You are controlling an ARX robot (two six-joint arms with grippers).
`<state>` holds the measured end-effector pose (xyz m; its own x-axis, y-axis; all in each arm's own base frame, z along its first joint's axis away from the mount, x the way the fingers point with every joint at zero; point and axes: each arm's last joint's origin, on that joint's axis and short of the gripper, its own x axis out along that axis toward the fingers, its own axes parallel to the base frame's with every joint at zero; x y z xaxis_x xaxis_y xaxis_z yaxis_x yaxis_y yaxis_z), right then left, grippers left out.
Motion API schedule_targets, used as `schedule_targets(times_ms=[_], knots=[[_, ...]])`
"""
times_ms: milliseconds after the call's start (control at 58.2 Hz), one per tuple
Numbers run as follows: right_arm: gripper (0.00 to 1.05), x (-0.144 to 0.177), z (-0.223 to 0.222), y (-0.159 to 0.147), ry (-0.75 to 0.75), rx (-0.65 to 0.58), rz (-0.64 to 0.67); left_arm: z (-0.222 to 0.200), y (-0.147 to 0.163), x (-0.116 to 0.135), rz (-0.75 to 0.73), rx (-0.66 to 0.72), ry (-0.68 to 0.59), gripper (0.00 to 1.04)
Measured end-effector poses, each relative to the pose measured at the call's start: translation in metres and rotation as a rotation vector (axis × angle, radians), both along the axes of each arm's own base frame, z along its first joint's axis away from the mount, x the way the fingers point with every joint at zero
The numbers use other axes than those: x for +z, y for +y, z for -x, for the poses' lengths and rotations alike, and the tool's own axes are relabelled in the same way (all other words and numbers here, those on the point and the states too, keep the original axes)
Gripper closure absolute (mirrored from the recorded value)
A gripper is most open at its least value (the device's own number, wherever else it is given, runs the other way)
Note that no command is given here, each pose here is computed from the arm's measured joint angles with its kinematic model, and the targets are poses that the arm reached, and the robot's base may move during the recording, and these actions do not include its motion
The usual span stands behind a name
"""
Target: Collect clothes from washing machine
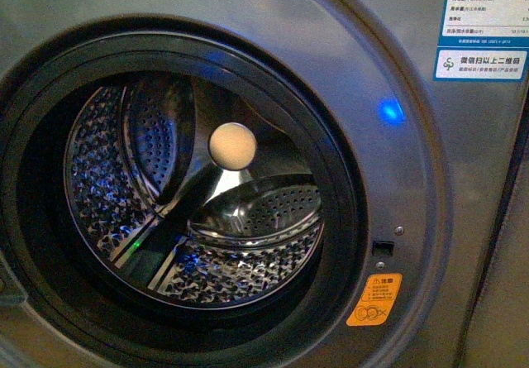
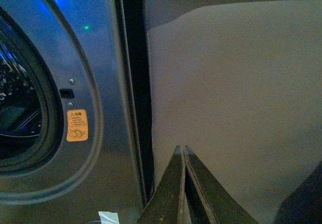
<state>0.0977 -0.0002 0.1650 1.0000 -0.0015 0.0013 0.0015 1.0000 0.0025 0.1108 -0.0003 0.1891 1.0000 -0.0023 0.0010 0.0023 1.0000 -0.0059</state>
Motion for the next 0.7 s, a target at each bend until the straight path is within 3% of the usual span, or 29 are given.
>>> schedule_targets(times_ms=[705], knots=[[1.02,0.0,0.0,0.0,0.001,0.0,0.0,0.014,0.0,-0.02,-0.001,0.001,-0.011,1.01]])
